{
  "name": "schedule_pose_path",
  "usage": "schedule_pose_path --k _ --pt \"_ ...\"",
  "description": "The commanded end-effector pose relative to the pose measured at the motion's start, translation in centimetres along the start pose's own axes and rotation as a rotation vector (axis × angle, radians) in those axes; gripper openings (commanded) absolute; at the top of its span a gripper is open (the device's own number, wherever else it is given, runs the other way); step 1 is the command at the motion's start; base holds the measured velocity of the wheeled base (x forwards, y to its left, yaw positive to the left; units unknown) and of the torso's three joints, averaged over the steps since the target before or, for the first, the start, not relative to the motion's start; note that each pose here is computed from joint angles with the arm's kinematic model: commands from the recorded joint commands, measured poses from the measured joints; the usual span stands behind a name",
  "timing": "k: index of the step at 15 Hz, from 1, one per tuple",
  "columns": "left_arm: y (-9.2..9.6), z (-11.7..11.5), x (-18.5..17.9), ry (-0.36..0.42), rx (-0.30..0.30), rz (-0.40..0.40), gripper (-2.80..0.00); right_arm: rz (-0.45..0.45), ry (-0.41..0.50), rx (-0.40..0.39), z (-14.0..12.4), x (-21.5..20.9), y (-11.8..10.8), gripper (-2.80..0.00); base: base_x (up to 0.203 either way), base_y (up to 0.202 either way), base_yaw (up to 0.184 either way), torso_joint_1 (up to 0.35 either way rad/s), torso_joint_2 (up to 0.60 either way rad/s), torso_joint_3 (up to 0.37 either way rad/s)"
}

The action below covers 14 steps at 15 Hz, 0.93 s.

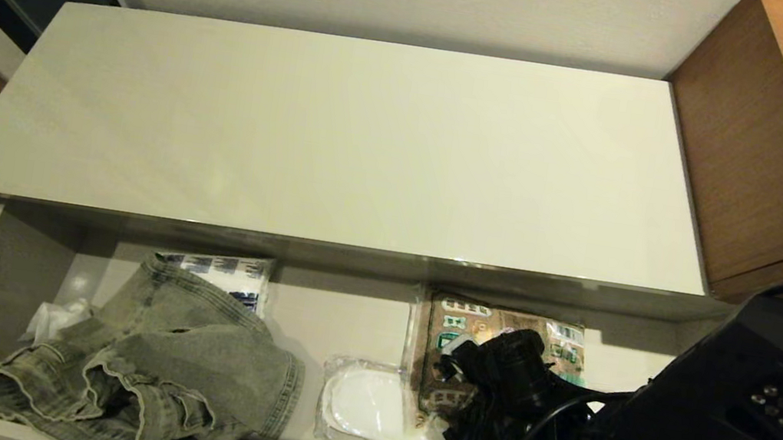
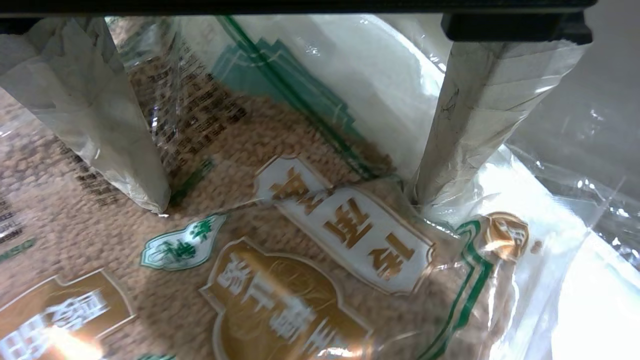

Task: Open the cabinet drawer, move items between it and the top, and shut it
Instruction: Take out the solid drinks from the drawer

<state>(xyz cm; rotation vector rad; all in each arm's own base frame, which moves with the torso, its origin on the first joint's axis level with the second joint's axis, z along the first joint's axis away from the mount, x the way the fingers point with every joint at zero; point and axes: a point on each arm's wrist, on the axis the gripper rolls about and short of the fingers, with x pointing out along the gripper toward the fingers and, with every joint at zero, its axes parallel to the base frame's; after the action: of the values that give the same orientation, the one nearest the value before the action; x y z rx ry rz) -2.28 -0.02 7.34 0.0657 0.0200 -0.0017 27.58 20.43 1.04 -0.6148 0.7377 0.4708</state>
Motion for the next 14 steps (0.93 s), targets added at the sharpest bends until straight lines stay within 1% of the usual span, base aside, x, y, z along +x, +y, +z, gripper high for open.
schedule_pose_path --k 1,6,14 --pt "0.00 0.00 0.01 0.001 0.000 -0.001 -2.80 0.003 -0.004 -0.006 0.07 -0.04 0.34 0.00 0.000 0.000 0.000 0.000 0.00 0.000" --pt "-0.01 0.03 0.00 0.001 0.009 -0.005 -2.80 0.006 -0.015 -0.016 0.14 -0.02 0.86 0.00 0.000 0.000 0.000 0.000 0.00 0.000" --pt "-0.01 0.03 0.00 0.001 0.010 -0.005 -2.80 -0.012 -0.009 -0.004 0.21 0.38 0.87 0.00 0.000 0.000 0.000 0.000 0.00 0.000"
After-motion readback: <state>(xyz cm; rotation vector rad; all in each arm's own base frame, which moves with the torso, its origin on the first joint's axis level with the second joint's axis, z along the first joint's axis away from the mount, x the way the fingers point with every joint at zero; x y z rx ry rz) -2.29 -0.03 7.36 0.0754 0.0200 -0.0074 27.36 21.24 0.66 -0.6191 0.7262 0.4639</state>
